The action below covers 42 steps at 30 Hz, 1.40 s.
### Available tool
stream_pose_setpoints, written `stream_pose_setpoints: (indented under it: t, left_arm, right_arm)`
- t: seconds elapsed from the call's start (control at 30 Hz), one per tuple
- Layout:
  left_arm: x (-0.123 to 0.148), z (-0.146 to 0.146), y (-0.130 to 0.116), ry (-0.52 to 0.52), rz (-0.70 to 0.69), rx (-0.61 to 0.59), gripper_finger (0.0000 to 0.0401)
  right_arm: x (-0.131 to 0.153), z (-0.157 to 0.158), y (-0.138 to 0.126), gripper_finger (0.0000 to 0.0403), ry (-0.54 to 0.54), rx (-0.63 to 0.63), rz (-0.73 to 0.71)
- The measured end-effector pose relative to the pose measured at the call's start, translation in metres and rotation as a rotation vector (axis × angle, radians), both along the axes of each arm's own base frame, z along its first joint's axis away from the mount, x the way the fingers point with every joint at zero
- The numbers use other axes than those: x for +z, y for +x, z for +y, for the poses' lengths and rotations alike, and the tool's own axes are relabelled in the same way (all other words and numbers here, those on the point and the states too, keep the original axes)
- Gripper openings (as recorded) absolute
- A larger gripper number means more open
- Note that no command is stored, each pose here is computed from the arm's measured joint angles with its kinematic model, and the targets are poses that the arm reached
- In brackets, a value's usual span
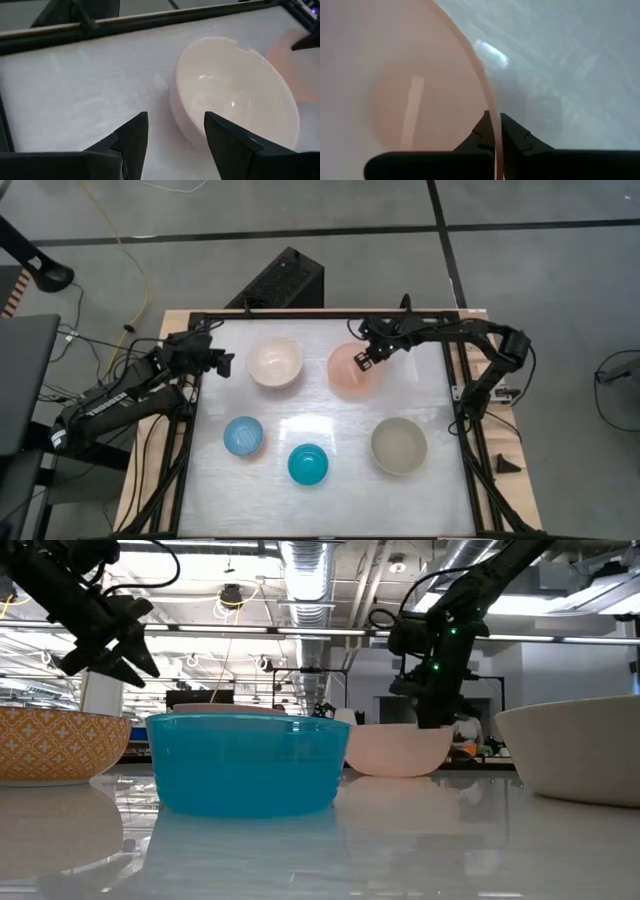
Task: Nest bowls inside each other
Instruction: Stack the orange plastic bowl on top of the pink ceramic bowl
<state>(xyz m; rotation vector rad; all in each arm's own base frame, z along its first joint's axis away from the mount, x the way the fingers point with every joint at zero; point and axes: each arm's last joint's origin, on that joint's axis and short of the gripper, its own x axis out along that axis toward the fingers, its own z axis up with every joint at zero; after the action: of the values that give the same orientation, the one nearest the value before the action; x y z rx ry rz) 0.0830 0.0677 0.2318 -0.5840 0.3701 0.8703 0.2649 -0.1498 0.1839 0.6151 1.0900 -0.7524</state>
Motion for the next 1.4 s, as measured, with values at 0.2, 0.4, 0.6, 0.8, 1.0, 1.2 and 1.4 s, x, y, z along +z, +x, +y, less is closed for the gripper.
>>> stream_pose_setpoints:
  t: [0.2, 0.4, 0.6, 0.8, 1.0, 1.2, 1.4]
  left_arm:
    - [-0.001, 0.000, 0.000, -0.016, -0.003, 0.011, 0.0183]
    - [-0.001, 0.000, 0.000, -0.024, -0.011, 0.017, 0.0183]
    - [-0.001, 0.000, 0.000, -0.023, -0.010, 0.015, 0.0183]
    - [-0.001, 0.000, -0.001, -0.012, -0.001, 0.023, 0.0183]
    - [-0.001, 0.000, -0.001, 0.012, 0.021, 0.031, 0.0183]
    - [-0.001, 0.000, -0.001, 0.012, 0.023, 0.033, 0.0183]
    - [-0.001, 0.000, -0.001, 0.014, 0.027, 0.030, 0.0183]
  right_arm:
    - [0.034, -0.004, 0.020, 0.0033, -0.031, 0.028, -0.092]
    - [0.081, 0.000, 0.047, 0.0032, -0.113, 0.072, -0.259]
    - [0.115, 0.011, 0.077, 0.0032, -0.178, 0.103, -0.515]
    - [0.109, 0.016, 0.122, 0.0032, -0.149, 0.107, -0.690]
    - [0.095, 0.011, 0.167, 0.0032, -0.110, 0.111, -0.669]
    - [0.080, -0.001, 0.192, 0.0032, -0.089, 0.104, -0.603]
    - [0.064, -0.003, 0.206, 0.0033, -0.056, 0.117, -0.582]
